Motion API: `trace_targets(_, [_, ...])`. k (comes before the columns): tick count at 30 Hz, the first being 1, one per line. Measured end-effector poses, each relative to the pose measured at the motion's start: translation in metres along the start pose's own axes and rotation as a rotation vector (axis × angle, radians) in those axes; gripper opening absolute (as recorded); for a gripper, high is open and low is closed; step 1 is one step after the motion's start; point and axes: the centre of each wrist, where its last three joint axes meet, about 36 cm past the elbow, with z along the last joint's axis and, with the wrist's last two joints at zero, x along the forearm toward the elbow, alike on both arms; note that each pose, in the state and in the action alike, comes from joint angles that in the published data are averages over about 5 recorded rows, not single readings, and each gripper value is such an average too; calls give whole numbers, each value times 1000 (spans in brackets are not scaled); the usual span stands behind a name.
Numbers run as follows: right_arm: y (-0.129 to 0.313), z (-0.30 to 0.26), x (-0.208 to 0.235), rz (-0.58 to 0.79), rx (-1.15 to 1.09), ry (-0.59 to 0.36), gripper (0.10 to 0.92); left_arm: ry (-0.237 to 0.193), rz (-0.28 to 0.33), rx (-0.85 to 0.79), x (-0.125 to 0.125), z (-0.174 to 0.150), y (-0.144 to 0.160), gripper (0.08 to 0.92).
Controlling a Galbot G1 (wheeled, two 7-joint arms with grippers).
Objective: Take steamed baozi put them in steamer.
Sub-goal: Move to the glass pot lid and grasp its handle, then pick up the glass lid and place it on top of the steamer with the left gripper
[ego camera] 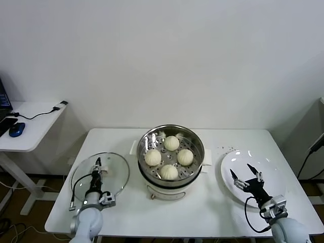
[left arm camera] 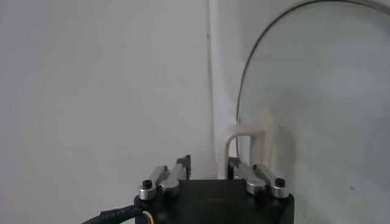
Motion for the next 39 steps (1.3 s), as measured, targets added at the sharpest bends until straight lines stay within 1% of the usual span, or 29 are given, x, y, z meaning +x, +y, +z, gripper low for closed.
trace_targets(6, [1,2,0,0,-2,-2,823,-2,-11,19,2,3,4,207])
trace_targets(9, [0,2,0,1,-1,-3,823,0,-25,30,6,6,10,155])
trace_targets(13, [-3,3,0,5,1,-5,823,10,-56,45,14,14,22,150])
trace_targets(17, [-7,3,0,11,4,-7,823,26,-101,58,28,26,42,150])
trace_targets(22, [-12,2,-1,20,10,-10,823,38,-165,63,52,36,73,150])
trace_targets(27, [-17,2,-2,22,22,-7,823,37,-232,54,74,36,110,150])
trace_targets(30, [-20,3,-3,23,30,-3,823,32,-260,47,82,29,130,150])
trace_targets(33, [-23,2,-5,26,39,0,823,27,-274,48,88,16,148,150])
trace_targets(39, [-29,2,-8,36,51,2,823,6,-265,66,92,-28,177,150])
